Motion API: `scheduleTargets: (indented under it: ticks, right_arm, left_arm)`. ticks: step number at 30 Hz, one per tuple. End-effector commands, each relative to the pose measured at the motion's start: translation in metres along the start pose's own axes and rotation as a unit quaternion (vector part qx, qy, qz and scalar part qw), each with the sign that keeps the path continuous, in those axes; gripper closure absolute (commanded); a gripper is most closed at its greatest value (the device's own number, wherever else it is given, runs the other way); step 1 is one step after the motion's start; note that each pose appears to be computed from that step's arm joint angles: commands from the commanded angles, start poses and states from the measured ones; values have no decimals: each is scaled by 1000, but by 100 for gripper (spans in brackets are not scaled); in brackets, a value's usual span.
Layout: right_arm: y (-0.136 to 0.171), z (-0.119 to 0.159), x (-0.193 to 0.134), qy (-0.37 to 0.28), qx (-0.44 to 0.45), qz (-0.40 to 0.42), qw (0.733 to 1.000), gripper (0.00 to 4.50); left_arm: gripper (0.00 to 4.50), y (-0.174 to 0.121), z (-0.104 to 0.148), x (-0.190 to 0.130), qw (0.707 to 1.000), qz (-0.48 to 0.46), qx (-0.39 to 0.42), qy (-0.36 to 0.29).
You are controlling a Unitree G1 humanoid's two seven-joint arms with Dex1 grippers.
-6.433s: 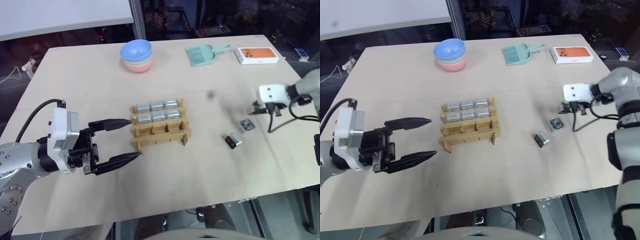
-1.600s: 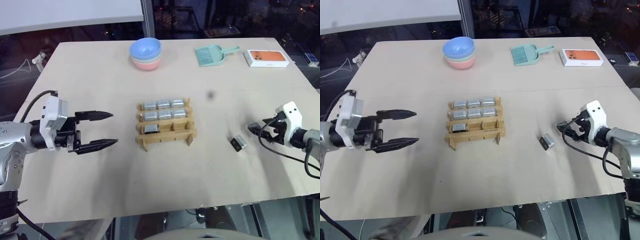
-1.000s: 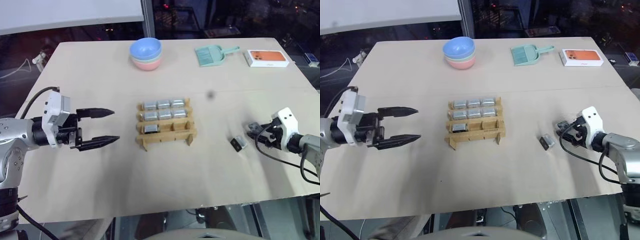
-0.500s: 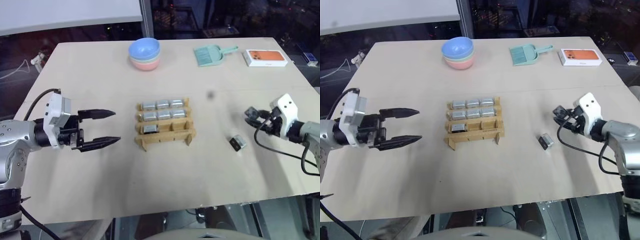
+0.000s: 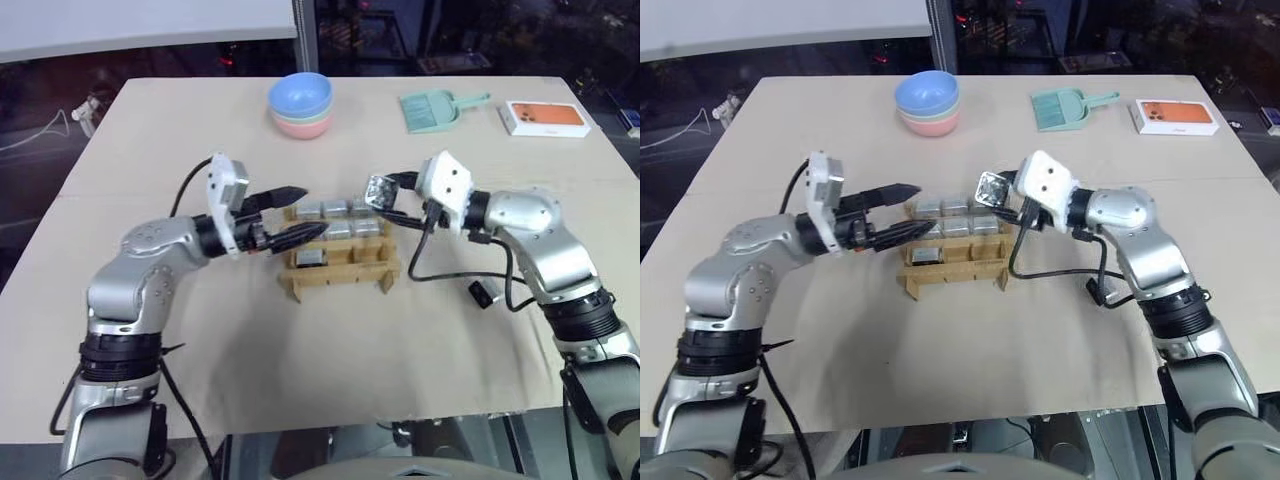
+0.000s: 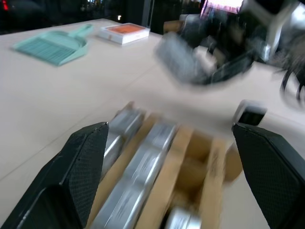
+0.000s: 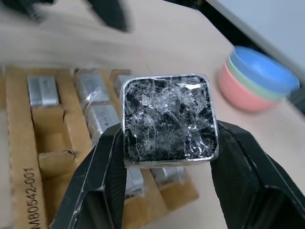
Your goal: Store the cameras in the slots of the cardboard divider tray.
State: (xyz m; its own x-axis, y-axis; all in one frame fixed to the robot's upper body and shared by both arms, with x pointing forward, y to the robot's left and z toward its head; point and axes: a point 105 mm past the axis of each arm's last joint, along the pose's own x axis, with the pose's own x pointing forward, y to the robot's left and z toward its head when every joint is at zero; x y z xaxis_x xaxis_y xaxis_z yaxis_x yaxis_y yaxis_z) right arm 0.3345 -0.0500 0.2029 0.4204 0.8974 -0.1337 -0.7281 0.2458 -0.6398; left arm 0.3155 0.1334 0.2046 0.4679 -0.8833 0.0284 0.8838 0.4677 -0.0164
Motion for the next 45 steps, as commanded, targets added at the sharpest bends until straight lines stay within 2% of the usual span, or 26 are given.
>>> scheduleTargets:
  ticks: [1,7,16,20,21,25,26,34,36,38,39,40,45]
  right_arm:
    - [6,18,7,-31,-86,7,996,258]
    - [18,29,19,-48,-162,13,985,258]
    - [22,32,22,-51,-209,20,976,258]
    - [22,33,23,-55,-214,18,975,258]
    - [22,33,23,-55,-214,18,975,258]
    - [22,35,24,-57,-216,16,975,258]
    - [22,35,25,-58,-216,16,975,258]
    - [21,34,25,-51,-218,4,975,258]
    - [17,34,23,-48,-227,-8,973,157]
    - [14,36,22,-52,-229,-17,972,86]
    - [12,38,20,-63,-213,-26,975,35]
    - [9,39,18,-70,-187,-37,979,6]
    - [7,39,-5,-77,-95,-39,992,6]
  left_arm:
    - [21,-12,10,11,1000,-14,-14,-18]
    - [21,-17,4,17,998,-28,-56,-13]
    - [21,-17,8,16,997,-47,-55,-9]
    - [139,-21,5,17,996,-62,-62,-2]
    - [198,-22,5,18,996,-66,-63,-2]
    - [360,-24,6,17,995,-73,-68,-1]
    - [373,-24,5,17,995,-74,-68,1]
    - [373,-25,0,15,995,-76,-66,10]
    - [373,-25,-1,15,995,-77,-68,13]
    - [373,-25,-1,15,994,-79,-68,13]
    - [373,-24,0,15,995,-79,-63,12]
    - [373,-24,1,15,995,-81,-57,8]
    - [373,-20,9,15,997,-74,-17,-18]
